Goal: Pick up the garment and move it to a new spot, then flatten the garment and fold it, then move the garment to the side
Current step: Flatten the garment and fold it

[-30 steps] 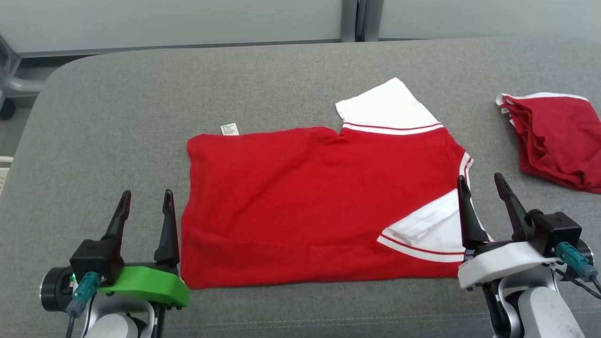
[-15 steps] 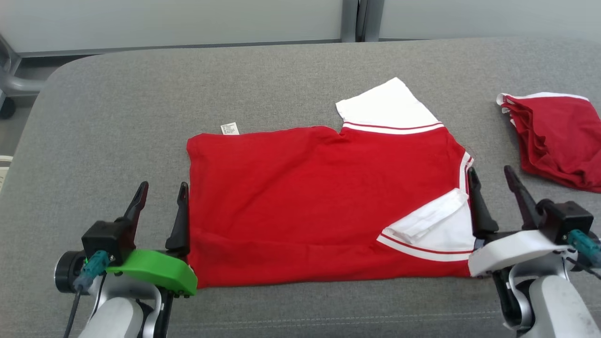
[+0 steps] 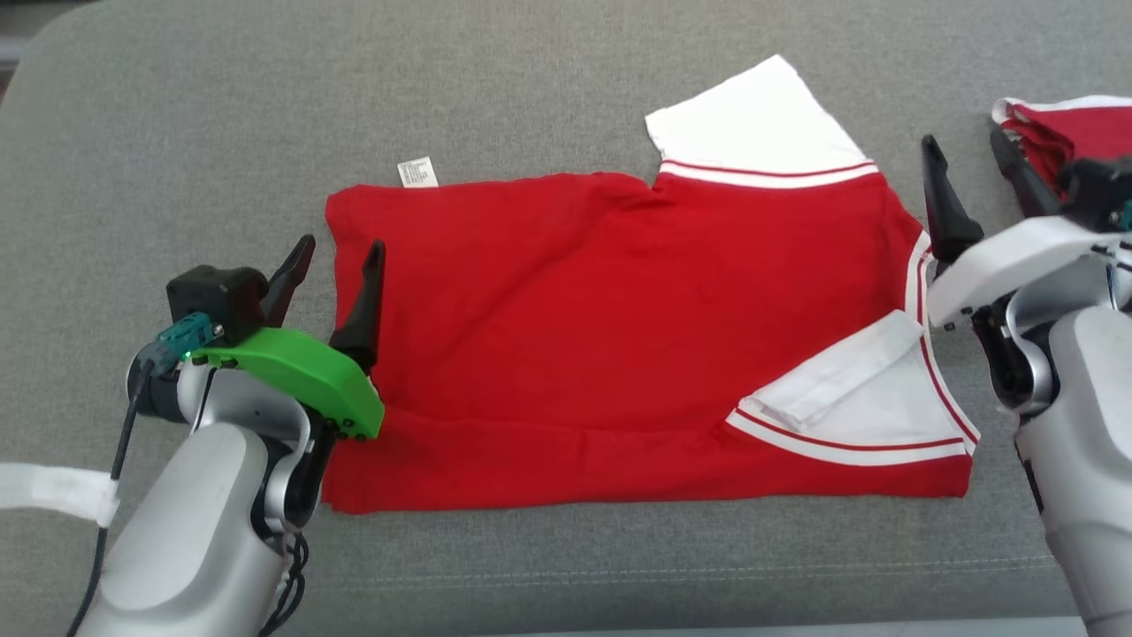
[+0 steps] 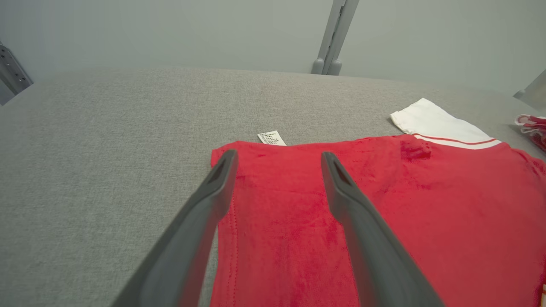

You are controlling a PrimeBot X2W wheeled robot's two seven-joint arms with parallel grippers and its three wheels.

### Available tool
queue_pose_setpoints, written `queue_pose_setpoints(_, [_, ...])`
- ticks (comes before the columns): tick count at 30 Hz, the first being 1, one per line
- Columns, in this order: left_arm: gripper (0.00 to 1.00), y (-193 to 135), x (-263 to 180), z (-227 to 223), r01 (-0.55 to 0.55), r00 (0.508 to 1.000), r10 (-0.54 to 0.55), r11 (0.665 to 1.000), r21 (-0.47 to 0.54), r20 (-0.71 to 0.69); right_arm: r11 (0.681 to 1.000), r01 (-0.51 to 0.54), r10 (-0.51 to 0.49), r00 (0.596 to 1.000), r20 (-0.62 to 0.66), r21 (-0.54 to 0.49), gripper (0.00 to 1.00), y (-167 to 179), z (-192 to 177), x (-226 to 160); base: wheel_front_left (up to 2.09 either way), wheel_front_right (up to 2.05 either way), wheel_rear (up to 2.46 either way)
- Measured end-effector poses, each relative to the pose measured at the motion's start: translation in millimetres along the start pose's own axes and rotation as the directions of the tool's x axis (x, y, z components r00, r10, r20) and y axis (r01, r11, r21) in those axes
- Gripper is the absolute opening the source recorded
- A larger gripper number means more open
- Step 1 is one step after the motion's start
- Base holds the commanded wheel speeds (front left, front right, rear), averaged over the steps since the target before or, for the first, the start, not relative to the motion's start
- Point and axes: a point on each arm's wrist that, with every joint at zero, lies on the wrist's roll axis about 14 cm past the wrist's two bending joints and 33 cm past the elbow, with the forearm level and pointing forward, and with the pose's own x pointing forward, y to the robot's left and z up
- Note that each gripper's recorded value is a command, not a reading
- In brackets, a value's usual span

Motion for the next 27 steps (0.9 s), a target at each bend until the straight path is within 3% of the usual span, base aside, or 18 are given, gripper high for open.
queue_pose_setpoints(16, [1.0, 40, 64, -41, -0.03, 0.983, 0.012, 0.995, -0.095, -0.184, 0.985, -0.164, 0.146, 0.955, -0.257, -0.051, 1.0, 22, -60, 110, 0.0, 0.0, 0.0])
queue_pose_setpoints(27, [1.0, 62, 76, -67, -0.065, 0.956, 0.033, 0.993, -0.099, -0.291, 0.979, -0.2, 0.176, 0.914, -0.364, -0.028, 1.0, 40, -104, 150, 0.0, 0.0, 0.0])
